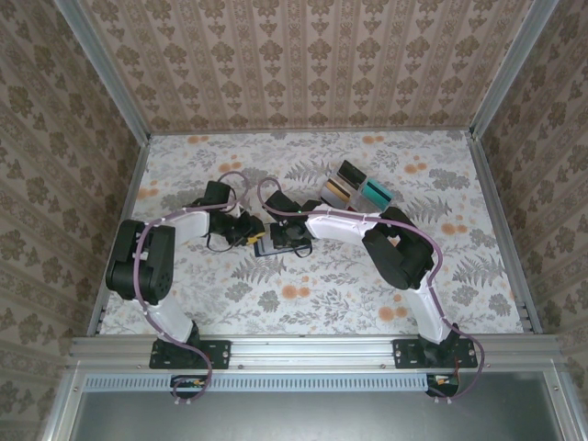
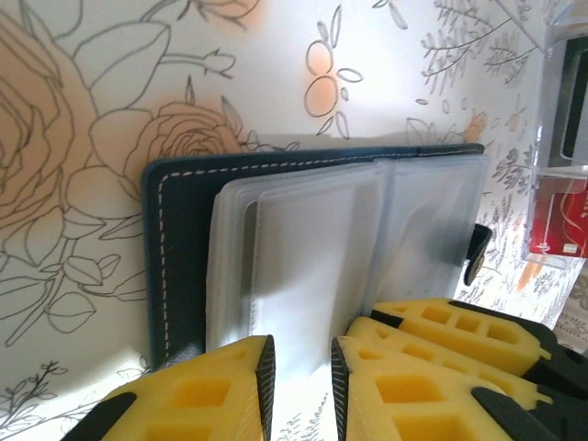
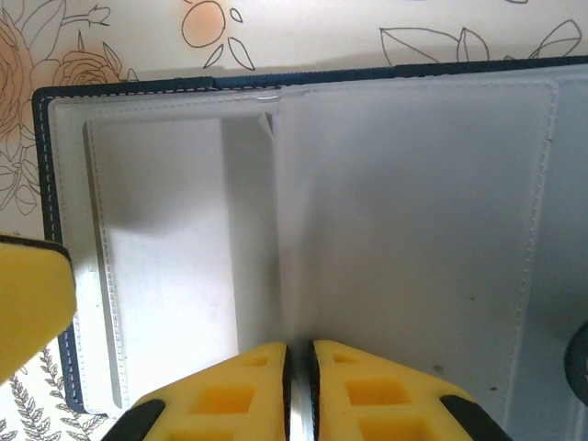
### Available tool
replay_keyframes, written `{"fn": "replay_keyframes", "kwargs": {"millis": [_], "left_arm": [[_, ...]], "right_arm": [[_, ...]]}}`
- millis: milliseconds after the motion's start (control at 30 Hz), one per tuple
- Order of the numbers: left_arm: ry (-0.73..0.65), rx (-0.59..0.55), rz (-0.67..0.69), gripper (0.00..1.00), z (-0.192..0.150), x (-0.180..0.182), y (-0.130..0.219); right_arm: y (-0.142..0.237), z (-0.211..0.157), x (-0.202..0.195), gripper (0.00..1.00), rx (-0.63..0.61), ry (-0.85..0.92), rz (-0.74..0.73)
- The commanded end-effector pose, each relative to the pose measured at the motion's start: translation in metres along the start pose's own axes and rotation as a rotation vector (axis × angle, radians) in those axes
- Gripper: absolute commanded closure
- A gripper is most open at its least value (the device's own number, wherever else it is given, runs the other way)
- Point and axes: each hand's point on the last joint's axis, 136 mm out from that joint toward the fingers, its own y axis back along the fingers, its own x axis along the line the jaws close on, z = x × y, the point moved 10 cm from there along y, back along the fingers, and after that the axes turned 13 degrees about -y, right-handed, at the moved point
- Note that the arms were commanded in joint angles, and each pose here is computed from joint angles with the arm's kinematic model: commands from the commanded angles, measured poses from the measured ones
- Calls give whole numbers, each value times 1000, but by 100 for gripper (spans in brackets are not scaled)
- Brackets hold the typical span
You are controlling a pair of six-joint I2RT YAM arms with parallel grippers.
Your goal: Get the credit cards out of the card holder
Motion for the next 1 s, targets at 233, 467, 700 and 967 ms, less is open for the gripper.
{"fn": "replay_keyframes", "kwargs": {"millis": [233, 467, 700, 967], "left_arm": [[-5, 63, 35, 70, -1, 3, -7], [-14, 82, 15, 70, 3, 2, -12], [-27, 111, 15, 68, 2, 4, -15], [-65, 141, -25, 69, 2, -1, -17]], "right_arm": [[-17, -12, -29, 84, 72, -10, -136], [-16, -12, -30, 84, 75, -10, -140], [-17, -11, -29, 84, 76, -12, -138], [-20, -13, -31, 85, 91, -15, -138]]}}
